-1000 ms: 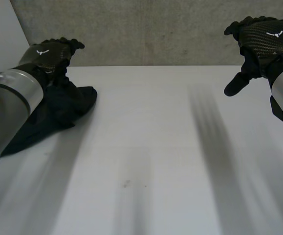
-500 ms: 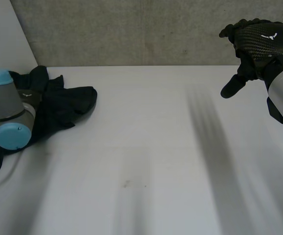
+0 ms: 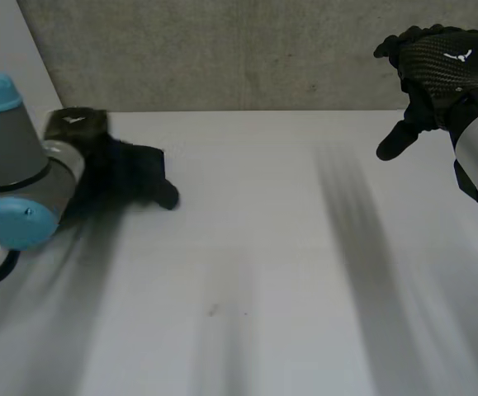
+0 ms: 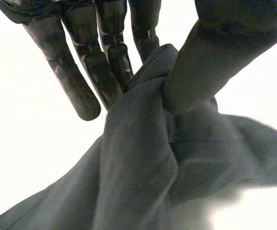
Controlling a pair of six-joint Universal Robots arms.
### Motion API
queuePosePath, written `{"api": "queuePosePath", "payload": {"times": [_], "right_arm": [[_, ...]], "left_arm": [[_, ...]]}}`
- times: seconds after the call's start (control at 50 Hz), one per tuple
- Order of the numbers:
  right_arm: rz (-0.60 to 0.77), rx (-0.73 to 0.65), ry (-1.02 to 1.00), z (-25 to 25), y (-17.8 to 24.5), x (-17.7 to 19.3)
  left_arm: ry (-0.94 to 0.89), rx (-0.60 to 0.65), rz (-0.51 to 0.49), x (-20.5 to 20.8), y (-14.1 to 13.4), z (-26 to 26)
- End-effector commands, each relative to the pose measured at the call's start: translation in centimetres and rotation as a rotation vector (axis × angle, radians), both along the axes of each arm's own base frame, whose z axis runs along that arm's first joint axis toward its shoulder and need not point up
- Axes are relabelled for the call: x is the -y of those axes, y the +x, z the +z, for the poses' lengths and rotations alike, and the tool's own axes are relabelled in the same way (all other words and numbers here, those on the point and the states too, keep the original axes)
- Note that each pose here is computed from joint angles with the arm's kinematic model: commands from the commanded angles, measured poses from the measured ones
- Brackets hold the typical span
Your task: Fold the shorts.
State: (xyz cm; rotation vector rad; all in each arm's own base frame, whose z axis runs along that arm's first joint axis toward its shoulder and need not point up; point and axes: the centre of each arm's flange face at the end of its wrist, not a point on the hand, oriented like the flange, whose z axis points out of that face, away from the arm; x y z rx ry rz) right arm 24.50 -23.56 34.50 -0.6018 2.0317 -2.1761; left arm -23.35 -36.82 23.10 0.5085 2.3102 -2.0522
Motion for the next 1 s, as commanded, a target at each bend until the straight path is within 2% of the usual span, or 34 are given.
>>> {"api": "queuePosePath", "payload": {"times": [0.02,0.08,0.16,0.22,0.34,0.44,0.58,0.68,0.84,0.92,1.0], "right_arm": [[-0.015,-0.024,-0.035,0.5,-0.3,0.3],[-0.017,-0.020,-0.041,0.7,-0.4,0.2],[-0.019,-0.020,-0.041,0.7,-0.4,0.2],[-0.016,-0.022,-0.039,0.6,-0.3,0.2],[-0.006,-0.031,-0.023,0.2,-0.2,0.3],[0.021,-0.076,0.013,-0.9,0.0,0.0],[0.147,-0.271,0.186,-6.1,0.0,-2.4],[0.198,-0.291,0.266,-9.8,-0.1,-3.9],[0.231,-0.207,0.307,-14.6,0.4,-5.0],[0.271,-0.169,0.350,-16.7,1.7,-5.8],[0.298,-0.186,0.394,-18.5,2.6,-6.1]], "left_arm": [[0.077,-0.146,-0.372,-11.0,-6.8,3.0],[0.111,-0.171,-0.496,-15.0,-8.7,3.1],[0.137,-0.164,-0.569,-17.8,-9.9,2.3],[0.138,-0.160,-0.582,-18.2,-10.2,2.1],[0.149,-0.153,-0.513,-16.1,-9.0,1.7],[0.117,-0.168,-0.393,-12.6,-5.9,2.7],[0.119,-0.158,-0.270,-9.8,-2.4,2.4],[0.134,-0.077,-0.180,-6.9,0.4,0.7],[0.228,0.149,-0.149,-4.1,2.6,-4.0],[0.280,0.181,-0.138,-3.6,2.8,-5.4],[0.321,0.187,-0.130,-3.5,3.0,-5.9]]}}
